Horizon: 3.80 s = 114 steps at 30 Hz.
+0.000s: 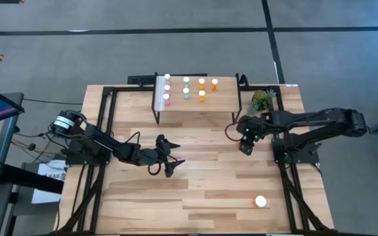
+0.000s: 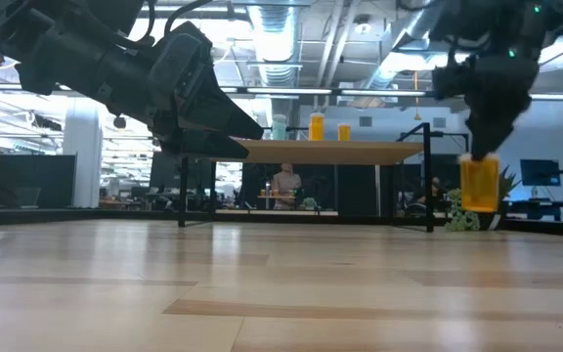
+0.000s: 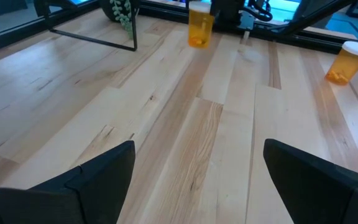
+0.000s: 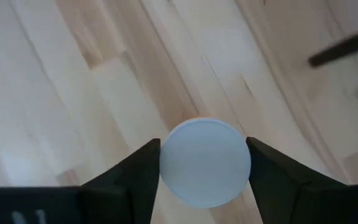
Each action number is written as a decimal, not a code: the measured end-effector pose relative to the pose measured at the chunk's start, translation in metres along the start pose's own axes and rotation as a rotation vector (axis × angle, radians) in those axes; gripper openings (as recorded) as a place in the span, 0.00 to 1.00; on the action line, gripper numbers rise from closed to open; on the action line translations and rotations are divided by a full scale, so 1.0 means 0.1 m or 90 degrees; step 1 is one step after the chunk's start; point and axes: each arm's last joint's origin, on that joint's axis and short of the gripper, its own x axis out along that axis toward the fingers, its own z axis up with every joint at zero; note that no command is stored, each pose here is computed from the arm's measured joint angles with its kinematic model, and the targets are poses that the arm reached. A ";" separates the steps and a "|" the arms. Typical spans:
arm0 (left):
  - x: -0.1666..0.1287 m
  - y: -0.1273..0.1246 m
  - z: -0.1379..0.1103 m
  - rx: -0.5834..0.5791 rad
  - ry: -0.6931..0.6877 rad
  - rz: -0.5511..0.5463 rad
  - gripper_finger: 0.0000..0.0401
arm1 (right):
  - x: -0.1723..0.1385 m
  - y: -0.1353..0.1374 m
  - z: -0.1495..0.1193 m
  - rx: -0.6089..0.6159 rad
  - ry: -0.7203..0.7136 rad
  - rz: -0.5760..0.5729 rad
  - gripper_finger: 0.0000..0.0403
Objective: Pick and place medicine bottles onto shelf by color
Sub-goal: Put the top large orange pill bottle on the shelf
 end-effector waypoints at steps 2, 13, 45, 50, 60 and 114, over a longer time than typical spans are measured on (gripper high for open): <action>0.00 0.00 0.00 0.000 0.000 0.000 0.86 | -0.09 0.02 0.06 -0.004 -0.006 0.011 0.55; 0.00 0.00 0.00 0.000 0.000 0.000 0.86 | -0.81 0.18 0.50 -0.045 -0.139 0.097 0.57; 0.00 0.00 -0.01 0.002 0.006 0.002 0.86 | -1.00 -0.95 1.83 0.030 -0.096 -0.049 0.57; 0.00 0.00 -0.01 0.002 0.006 0.002 0.86 | -0.93 -1.14 1.91 0.049 -0.080 -0.059 0.56; 0.00 0.01 -0.01 0.002 0.006 0.003 0.86 | -0.78 -1.43 1.95 0.068 -0.053 -0.076 0.56; 0.01 0.03 0.00 -0.003 0.007 0.009 0.86 | -0.79 -1.60 1.96 0.094 -0.079 -0.080 0.64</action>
